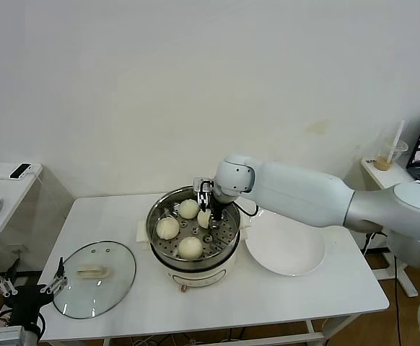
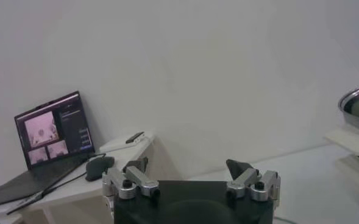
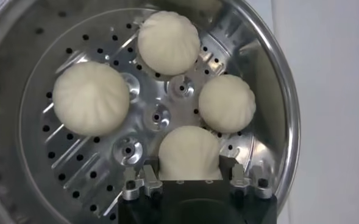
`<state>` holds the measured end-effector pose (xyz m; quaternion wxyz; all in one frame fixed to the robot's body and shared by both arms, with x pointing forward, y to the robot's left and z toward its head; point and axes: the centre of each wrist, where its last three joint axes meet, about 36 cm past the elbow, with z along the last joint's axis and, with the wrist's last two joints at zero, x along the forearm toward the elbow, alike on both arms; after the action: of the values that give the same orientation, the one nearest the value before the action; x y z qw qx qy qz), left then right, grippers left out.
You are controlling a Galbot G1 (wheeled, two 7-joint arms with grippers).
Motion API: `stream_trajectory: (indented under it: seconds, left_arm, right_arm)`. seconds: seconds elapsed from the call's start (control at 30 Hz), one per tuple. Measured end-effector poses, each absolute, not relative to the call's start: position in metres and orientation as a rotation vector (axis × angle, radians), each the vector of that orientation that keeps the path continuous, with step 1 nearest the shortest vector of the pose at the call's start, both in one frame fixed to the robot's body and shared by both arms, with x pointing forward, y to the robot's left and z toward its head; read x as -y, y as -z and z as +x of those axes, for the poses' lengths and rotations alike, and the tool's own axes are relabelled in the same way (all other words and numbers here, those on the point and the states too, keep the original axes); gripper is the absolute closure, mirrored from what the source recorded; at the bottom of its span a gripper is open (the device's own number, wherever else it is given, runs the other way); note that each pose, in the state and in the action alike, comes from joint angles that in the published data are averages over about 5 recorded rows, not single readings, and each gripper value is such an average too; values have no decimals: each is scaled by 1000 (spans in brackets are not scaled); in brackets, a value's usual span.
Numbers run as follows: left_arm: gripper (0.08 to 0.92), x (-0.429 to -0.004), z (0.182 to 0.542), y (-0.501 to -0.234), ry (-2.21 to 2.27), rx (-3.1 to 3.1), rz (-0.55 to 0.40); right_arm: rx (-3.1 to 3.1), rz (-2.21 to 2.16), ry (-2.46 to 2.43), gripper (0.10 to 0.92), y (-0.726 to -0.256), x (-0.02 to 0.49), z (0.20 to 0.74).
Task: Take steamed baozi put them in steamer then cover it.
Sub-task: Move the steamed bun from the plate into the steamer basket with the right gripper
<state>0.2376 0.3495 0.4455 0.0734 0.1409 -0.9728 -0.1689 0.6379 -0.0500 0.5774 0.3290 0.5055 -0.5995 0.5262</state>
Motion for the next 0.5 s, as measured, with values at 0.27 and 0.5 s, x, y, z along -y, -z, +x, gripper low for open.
stream_trajectory:
  seconds: [0.27,0.5]
  left_arm:
    - [177,-350,236,-443,496,2913,425]
    - [177,-347,239,-443,485,2919,416]
  right_arm:
    - [1605,1308,-1381,204,-586,53,636]
    - [1678,1315,-1387,199,-608,64,625]
